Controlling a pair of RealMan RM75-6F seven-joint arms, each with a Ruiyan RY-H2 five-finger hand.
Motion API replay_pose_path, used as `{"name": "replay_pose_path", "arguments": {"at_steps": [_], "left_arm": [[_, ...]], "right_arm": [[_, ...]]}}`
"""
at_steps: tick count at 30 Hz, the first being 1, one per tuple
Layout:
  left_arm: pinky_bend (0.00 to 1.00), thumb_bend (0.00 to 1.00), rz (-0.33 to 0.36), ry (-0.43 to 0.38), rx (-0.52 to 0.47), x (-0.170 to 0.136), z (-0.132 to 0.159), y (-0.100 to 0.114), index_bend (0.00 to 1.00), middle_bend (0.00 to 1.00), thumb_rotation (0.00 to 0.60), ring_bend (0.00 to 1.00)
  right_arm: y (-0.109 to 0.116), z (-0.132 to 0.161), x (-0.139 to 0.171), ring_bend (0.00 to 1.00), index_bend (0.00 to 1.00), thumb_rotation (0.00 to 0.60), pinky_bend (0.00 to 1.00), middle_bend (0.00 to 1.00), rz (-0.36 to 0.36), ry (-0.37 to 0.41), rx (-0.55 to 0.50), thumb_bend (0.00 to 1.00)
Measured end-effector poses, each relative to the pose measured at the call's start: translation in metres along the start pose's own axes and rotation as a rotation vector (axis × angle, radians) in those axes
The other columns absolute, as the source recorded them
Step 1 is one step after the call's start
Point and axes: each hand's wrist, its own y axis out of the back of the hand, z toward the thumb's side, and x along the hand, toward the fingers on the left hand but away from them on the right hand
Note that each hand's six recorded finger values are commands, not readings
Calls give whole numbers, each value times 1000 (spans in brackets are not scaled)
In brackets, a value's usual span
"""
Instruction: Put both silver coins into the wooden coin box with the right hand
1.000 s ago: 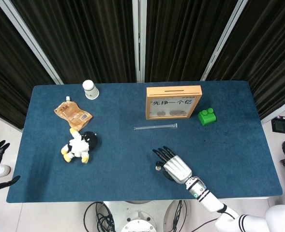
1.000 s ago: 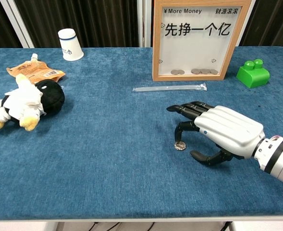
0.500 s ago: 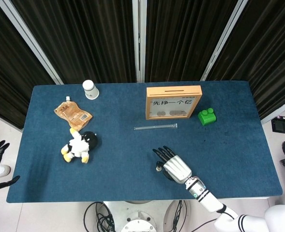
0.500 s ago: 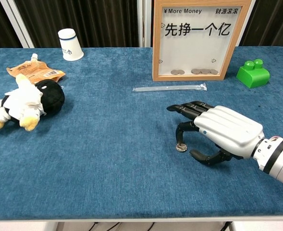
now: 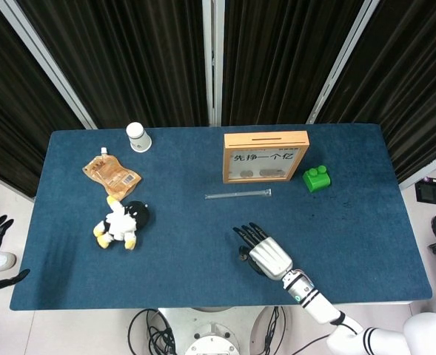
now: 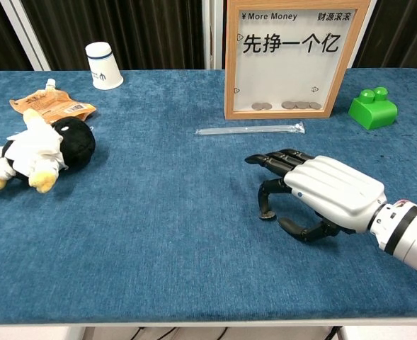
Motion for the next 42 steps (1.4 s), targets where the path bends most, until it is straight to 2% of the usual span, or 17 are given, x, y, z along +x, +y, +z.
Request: {"name": "replay_pose_path", "arguments": {"at_steps": [24, 26, 34, 42], "left_arm": [[0, 86, -6, -11, -16, 0, -2, -2, 64, 11, 600, 0], [0, 86, -7, -10, -18, 0, -3, -2, 64, 11, 600, 0], [0, 87, -8, -11, -24, -1, -2, -1, 64, 11, 600, 0], [0, 86, -9, -13, -23, -1, -2, -1, 64, 11, 600, 0]], "right_arm": [[2, 2, -7, 0, 479, 600, 0, 21, -33, -5, 23, 339], [2, 3, -7, 0, 455, 600, 0, 21, -35, -3, 22, 338], [4, 4, -6, 0, 223, 600, 0, 18, -40, 8, 22, 337], [6, 5, -5, 0, 210, 600, 0, 15, -48, 15, 24, 337]]}}
